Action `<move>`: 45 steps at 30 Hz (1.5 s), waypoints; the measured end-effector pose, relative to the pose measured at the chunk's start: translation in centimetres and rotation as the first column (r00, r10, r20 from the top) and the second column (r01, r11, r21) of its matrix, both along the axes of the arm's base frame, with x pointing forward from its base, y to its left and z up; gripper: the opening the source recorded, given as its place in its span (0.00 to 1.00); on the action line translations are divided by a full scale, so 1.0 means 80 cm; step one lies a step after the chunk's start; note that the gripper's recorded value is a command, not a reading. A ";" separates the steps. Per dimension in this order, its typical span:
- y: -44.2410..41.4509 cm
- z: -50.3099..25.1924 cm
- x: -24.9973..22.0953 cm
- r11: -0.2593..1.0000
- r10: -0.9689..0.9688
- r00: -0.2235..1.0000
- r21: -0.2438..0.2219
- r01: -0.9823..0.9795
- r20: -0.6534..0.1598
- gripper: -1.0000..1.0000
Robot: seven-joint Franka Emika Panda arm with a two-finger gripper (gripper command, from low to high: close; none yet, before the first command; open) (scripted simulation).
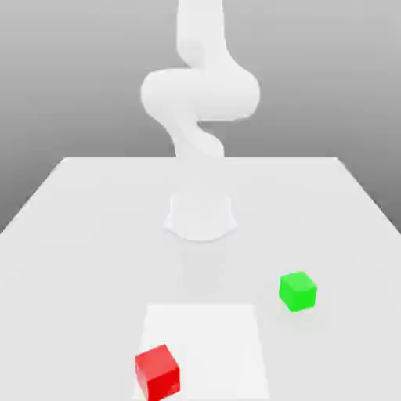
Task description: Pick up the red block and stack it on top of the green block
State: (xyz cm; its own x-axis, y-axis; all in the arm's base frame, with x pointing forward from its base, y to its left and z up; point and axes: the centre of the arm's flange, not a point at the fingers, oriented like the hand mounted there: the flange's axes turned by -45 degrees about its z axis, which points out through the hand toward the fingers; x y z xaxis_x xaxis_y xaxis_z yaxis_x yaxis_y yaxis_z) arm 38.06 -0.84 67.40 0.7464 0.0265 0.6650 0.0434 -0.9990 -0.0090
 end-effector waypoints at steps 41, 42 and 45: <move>-0.068 -0.616 0.122 0.884 0.327 0.672 -0.037 -0.467 -0.664 0.00; -0.068 -0.600 0.121 0.884 0.327 0.672 -0.036 -0.466 -0.664 0.00; -0.011 -0.576 0.101 0.808 0.435 0.612 -0.013 -0.588 -0.661 0.00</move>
